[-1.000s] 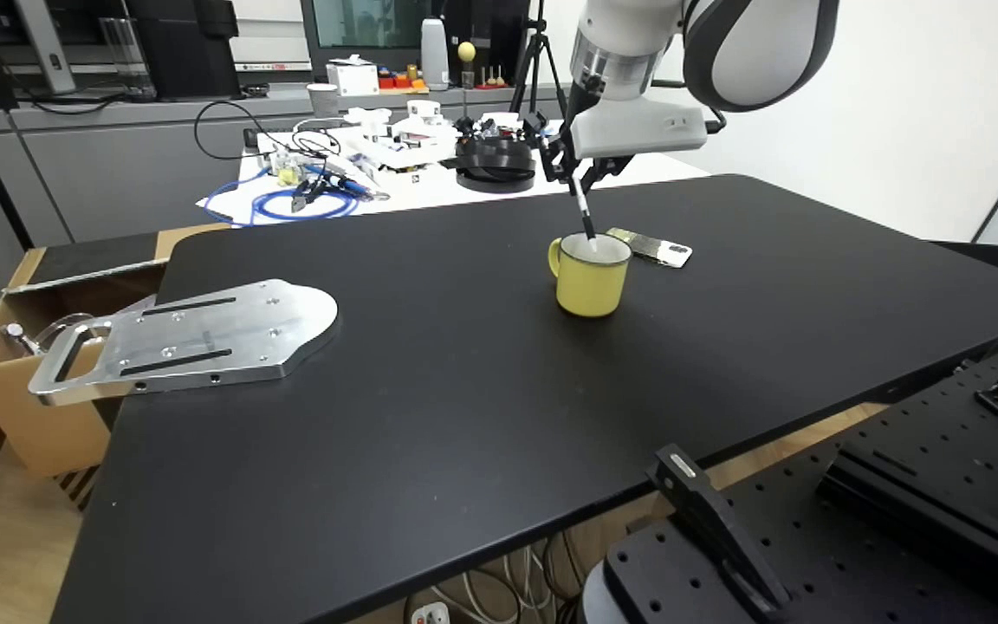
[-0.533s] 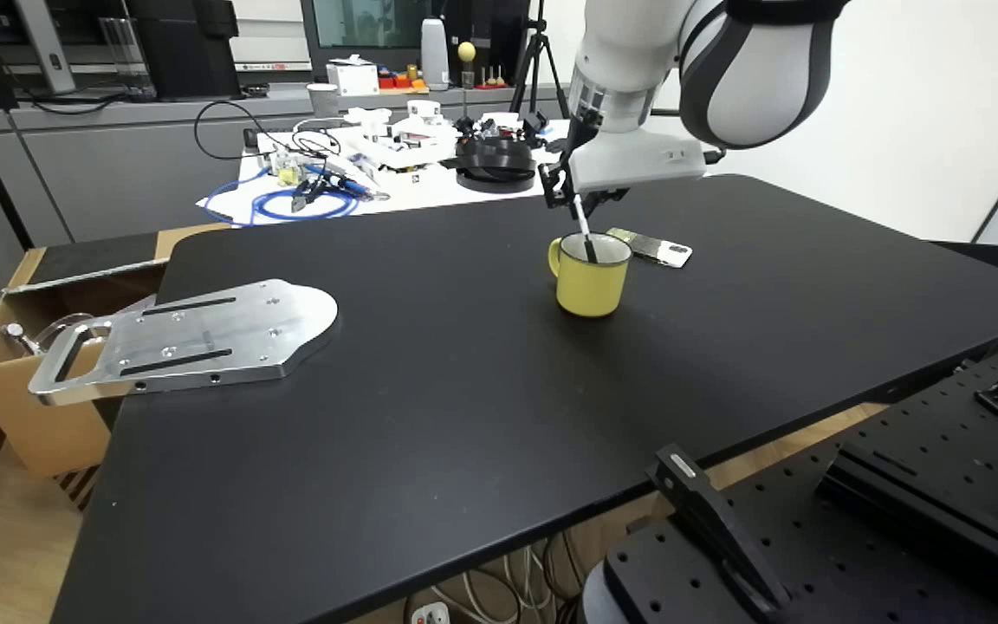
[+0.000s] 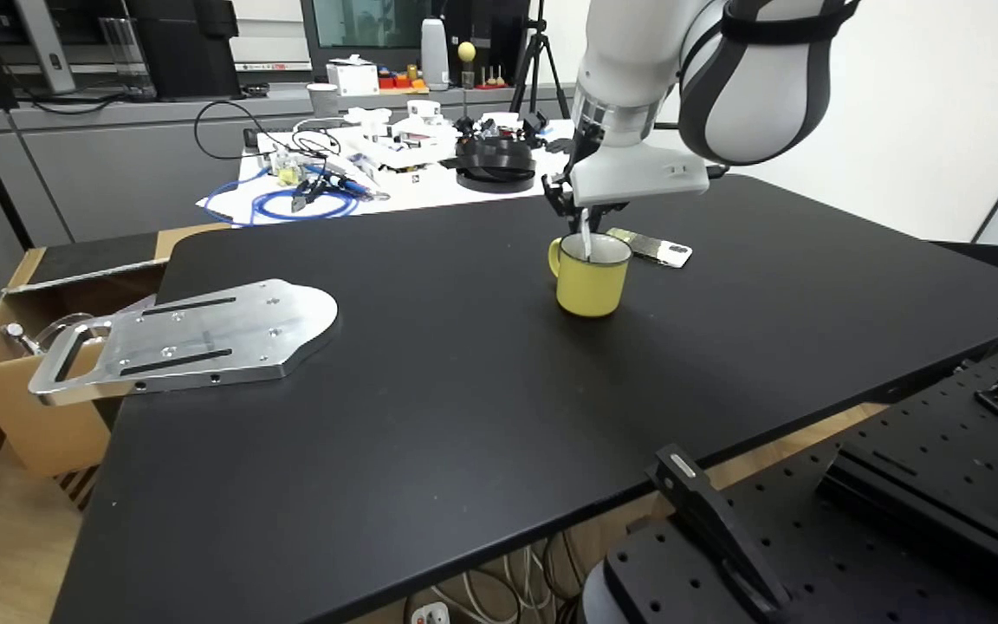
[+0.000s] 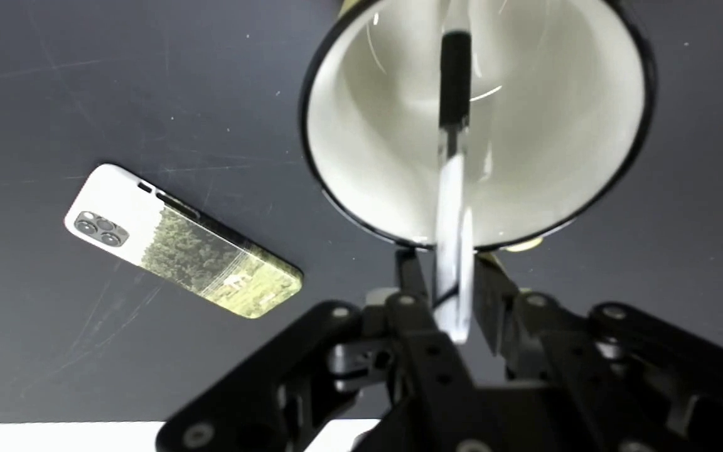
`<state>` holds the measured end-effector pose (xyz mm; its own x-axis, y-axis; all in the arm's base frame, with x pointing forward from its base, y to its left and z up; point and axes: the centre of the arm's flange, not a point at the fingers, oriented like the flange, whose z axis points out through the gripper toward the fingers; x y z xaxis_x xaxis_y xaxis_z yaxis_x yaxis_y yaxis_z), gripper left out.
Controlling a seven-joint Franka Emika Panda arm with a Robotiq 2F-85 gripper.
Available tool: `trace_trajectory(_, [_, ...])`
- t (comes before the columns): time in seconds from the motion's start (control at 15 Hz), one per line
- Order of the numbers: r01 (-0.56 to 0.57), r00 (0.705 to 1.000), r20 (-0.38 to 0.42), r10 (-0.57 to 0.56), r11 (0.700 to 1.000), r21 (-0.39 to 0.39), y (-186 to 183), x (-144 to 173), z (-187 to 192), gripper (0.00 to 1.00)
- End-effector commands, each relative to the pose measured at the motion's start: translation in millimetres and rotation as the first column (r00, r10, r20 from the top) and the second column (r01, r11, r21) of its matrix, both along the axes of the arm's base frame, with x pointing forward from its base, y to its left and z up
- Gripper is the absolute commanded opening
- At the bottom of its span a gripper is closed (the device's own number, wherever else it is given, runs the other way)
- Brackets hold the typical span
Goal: Put the pen in the mug
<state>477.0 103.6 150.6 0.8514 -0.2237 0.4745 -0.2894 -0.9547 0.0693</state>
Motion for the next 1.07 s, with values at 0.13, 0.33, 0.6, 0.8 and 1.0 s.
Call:
trace_trajectory(0.13, [0.029, 0.999, 0.021, -0.029, 1.0, 0.006, 0, 1, 11, 0.73])
trace_trajectory(0.33, [0.033, 0.999, 0.042, -0.033, 0.999, 0.008, 0, 5, 23, 0.93])
trace_trajectory(0.6, [0.037, 0.997, 0.066, -0.037, 0.999, 0.01, -1, 7, 40, 1.0])
trace_trajectory(0.8, [0.022, 0.998, 0.062, -0.022, 1.0, 0.004, -2, 12, 30, 1.0])
trace_trajectory(1.0, [0.024, 0.998, 0.058, -0.024, 1.0, 0.005, -2, 12, 34, 1.0])
